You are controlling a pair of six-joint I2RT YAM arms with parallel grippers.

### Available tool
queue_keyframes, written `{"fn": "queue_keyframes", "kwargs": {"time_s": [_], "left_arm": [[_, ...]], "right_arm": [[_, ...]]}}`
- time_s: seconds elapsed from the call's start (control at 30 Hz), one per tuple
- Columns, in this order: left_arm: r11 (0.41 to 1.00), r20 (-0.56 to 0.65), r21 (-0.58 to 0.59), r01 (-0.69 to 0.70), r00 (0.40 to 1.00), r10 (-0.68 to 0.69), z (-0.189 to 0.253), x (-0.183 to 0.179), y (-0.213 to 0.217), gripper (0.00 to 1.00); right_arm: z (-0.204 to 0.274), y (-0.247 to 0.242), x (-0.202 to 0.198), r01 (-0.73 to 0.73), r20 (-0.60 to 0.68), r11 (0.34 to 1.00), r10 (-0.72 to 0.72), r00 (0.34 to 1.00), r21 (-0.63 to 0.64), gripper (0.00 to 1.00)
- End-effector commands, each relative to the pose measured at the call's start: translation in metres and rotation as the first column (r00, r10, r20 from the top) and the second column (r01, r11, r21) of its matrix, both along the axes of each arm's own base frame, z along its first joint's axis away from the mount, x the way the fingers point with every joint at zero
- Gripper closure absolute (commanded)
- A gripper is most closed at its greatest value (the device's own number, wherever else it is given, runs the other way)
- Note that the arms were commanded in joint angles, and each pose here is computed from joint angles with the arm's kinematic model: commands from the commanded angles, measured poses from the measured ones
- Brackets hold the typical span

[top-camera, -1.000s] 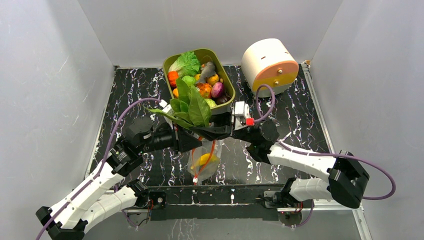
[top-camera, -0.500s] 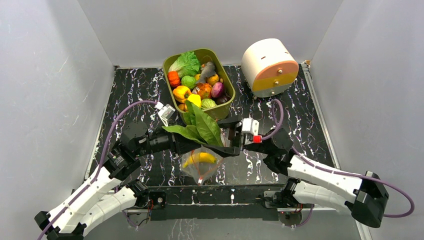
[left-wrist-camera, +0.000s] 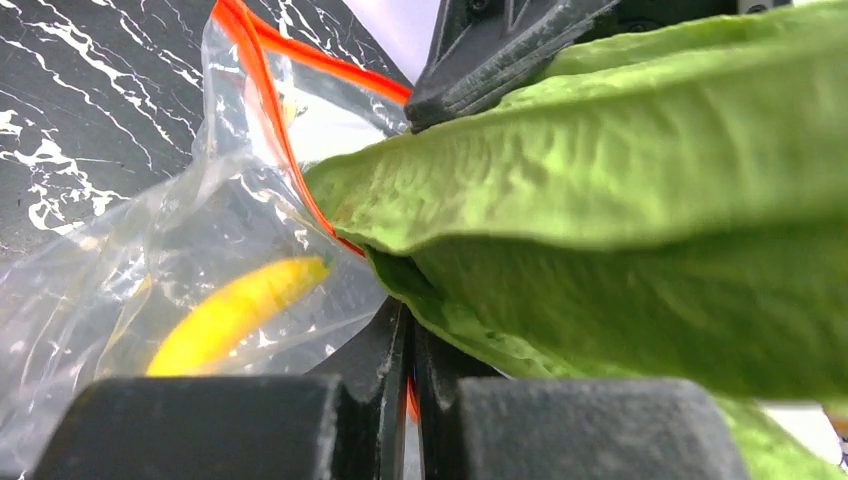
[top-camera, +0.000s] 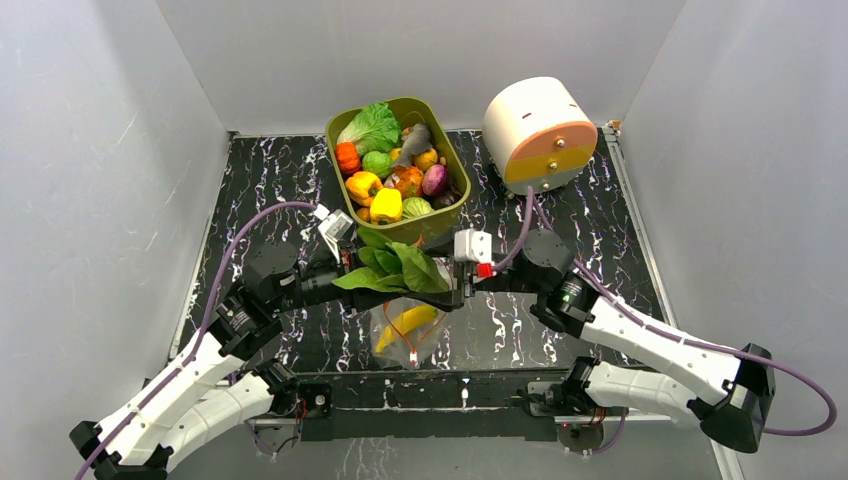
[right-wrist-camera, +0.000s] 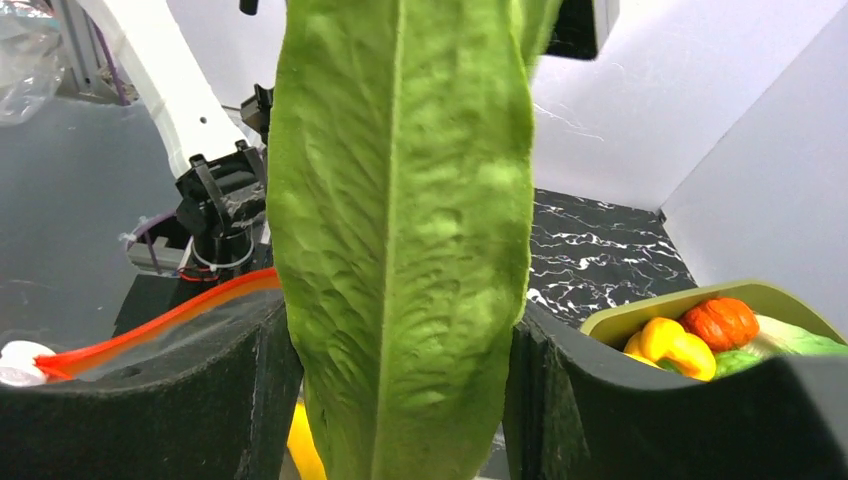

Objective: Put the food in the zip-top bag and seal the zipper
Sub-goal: Place the fake bread in the zipper food storage bag.

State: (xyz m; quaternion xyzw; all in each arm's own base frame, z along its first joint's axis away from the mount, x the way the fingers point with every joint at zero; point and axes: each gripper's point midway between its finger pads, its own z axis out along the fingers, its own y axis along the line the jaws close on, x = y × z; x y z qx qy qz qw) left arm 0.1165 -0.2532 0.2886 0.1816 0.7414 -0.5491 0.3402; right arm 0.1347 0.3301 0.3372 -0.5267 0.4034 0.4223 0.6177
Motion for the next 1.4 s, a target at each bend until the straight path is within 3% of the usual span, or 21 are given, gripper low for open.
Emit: {"fn": "queue_keyframes", "kwargs": {"time_s": [0.0, 0.1, 0.27, 0.37, 0.43, 0.47, 0.53, 0.63, 0.8, 1.13, 1.37], "left_arm": [[0.999, 0.008, -0.013, 0.044, 0.999, -0.043, 0.006, -0.006, -0.003, 1.0], [0.999, 0.007, -0.005, 0.05, 0.999, -0.05, 0.005, -0.008, -0.002, 1.0], [0.995, -0.017, -0.032, 0.095, 0.995, -0.096, 0.013, -0.02, -0.001, 1.0], [0.987, -0.029, -0.095, 0.129, 0.991, -0.132, 0.024, -0.026, -0.006, 1.0], [0.982, -0.024, -0.126, 0.143, 0.989, -0.147, 0.031, -0.028, -0.007, 1.0], [0.981, -0.012, -0.131, 0.14, 0.99, -0.143, 0.037, -0.028, -0.006, 1.0], [0.991, 0.019, -0.092, 0.096, 0.995, -0.094, 0.037, -0.02, -0.003, 1.0], [0.997, 0.024, -0.043, 0.056, 0.998, -0.055, 0.029, -0.012, -0.001, 1.0], [0.997, 0.028, -0.044, 0.059, 0.998, -0.058, 0.024, -0.008, -0.005, 1.0], [0.996, 0.014, -0.063, 0.057, 0.998, -0.056, 0.023, -0.006, -0.008, 1.0], [1.0, 0.024, 0.001, 0.026, 0.999, -0.026, 0.007, 0.0, -0.004, 1.0]], "right_arm": [[0.02, 0.007, -0.015, -0.101, 0.018, 0.995, 0.102, 0.995, -0.014, 0.46], [0.022, 0.004, -0.014, -0.096, 0.084, 0.995, 0.096, 0.992, -0.007, 0.7], [0.07, -0.011, -0.05, -0.235, 0.323, 0.965, 0.186, 0.928, 0.12, 0.78], [0.059, -0.004, -0.043, -0.228, 0.408, 0.963, 0.152, 0.9, 0.146, 0.79], [0.044, -0.002, -0.042, -0.226, 0.437, 0.962, 0.139, 0.889, 0.153, 0.76], [0.032, -0.004, -0.036, -0.191, 0.43, 0.97, 0.11, 0.896, 0.15, 0.67], [0.007, -0.009, -0.031, -0.129, 0.287, 0.989, 0.103, 0.952, 0.073, 0.43], [0.001, -0.018, -0.039, -0.133, 0.144, 0.99, 0.139, 0.98, -0.049, 0.33], [0.0, -0.031, -0.038, -0.081, 0.067, 0.991, 0.088, 0.994, -0.107, 0.31], [-0.026, -0.032, -0.034, -0.067, -0.006, 0.979, 0.067, 0.998, -0.194, 0.47], [-0.029, -0.041, -0.035, -0.049, -0.074, 0.958, 0.029, 0.997, -0.282, 0.31]]}}
